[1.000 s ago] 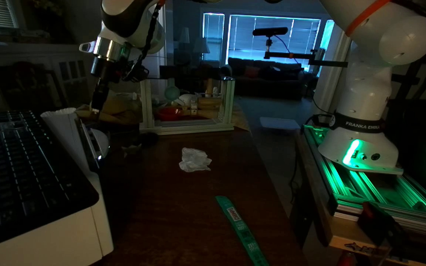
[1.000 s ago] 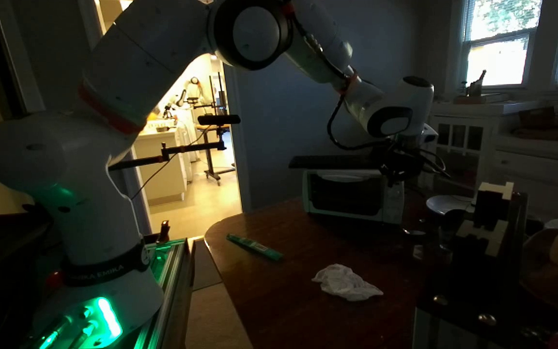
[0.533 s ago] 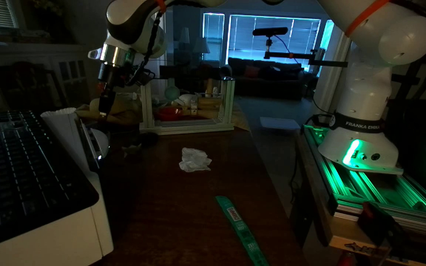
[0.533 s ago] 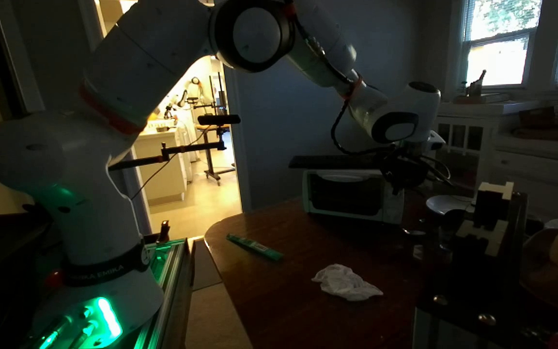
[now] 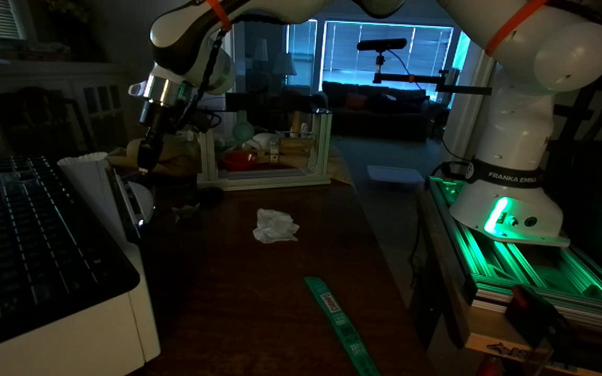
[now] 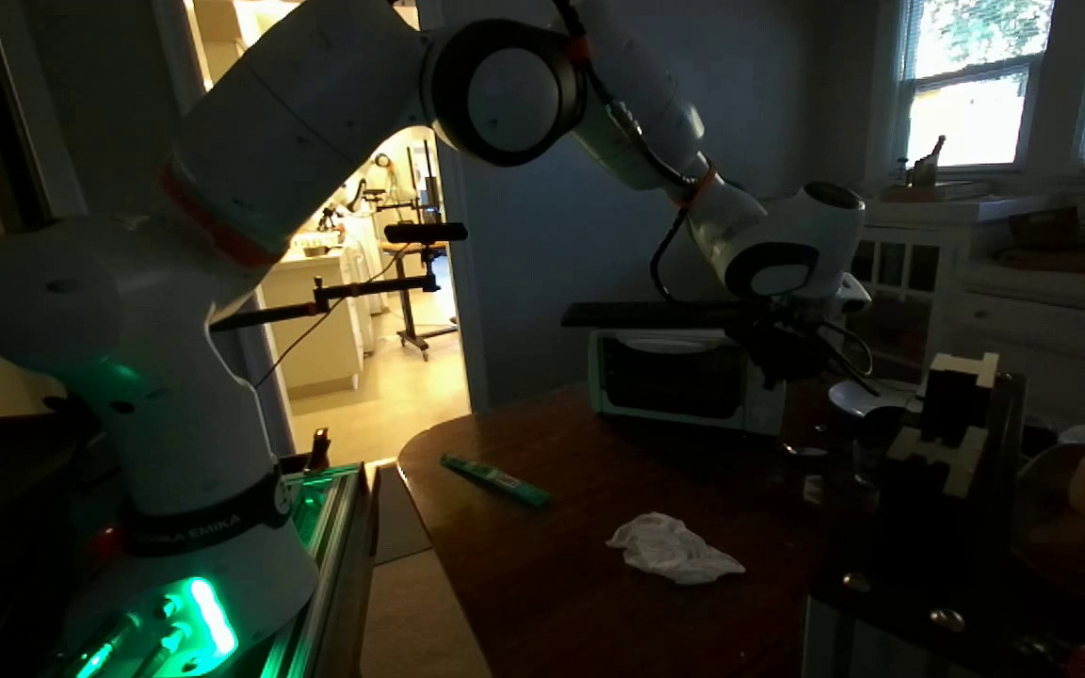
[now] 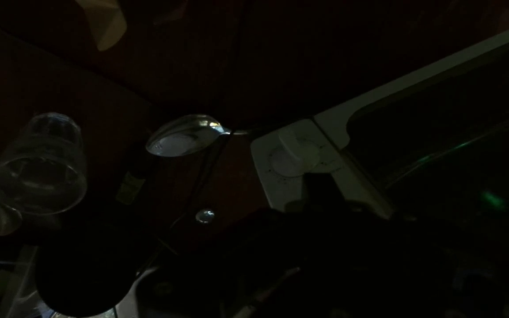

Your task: Turn the topmost knob on the white oven.

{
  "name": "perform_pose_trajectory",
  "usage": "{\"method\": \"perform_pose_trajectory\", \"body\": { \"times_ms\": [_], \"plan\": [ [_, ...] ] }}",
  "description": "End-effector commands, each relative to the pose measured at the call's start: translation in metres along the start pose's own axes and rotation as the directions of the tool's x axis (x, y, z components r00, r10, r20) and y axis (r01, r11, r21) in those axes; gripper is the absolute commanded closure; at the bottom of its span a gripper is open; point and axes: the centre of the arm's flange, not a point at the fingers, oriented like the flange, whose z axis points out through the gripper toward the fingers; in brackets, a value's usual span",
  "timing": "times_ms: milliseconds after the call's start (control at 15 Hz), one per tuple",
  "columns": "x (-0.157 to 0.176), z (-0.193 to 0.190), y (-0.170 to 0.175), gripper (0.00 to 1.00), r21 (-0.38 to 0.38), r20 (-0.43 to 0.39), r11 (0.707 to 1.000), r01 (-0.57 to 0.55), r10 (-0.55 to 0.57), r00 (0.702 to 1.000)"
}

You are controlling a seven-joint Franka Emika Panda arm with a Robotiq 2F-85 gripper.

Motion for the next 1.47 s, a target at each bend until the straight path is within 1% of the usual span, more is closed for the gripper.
{"method": "perform_pose_trajectory", "body": {
  "times_ms": [0,333,600,867,1000,1267,1400],
  "plan": [
    [0.005,0.013,0.015,1.00,0.027,-0.051,0.999,-0.041,0.043,0.998],
    [0.011,0.023,0.019,1.00,0.061,-0.076,0.996,-0.063,0.068,0.995],
    [0.016,0.026,0.021,1.00,0.075,-0.127,0.994,-0.083,0.092,0.988],
    [0.019,0.026,0.023,1.00,0.095,-0.148,0.991,-0.094,0.108,0.983],
    [0.020,0.024,0.022,1.00,0.103,-0.143,0.990,-0.095,0.110,0.984],
    [0.022,0.016,0.018,1.00,0.110,-0.166,0.990,-0.086,0.104,0.981],
    [0.023,0.011,0.015,1.00,0.127,-0.172,0.988,-0.086,0.108,0.979]
  ]
}}
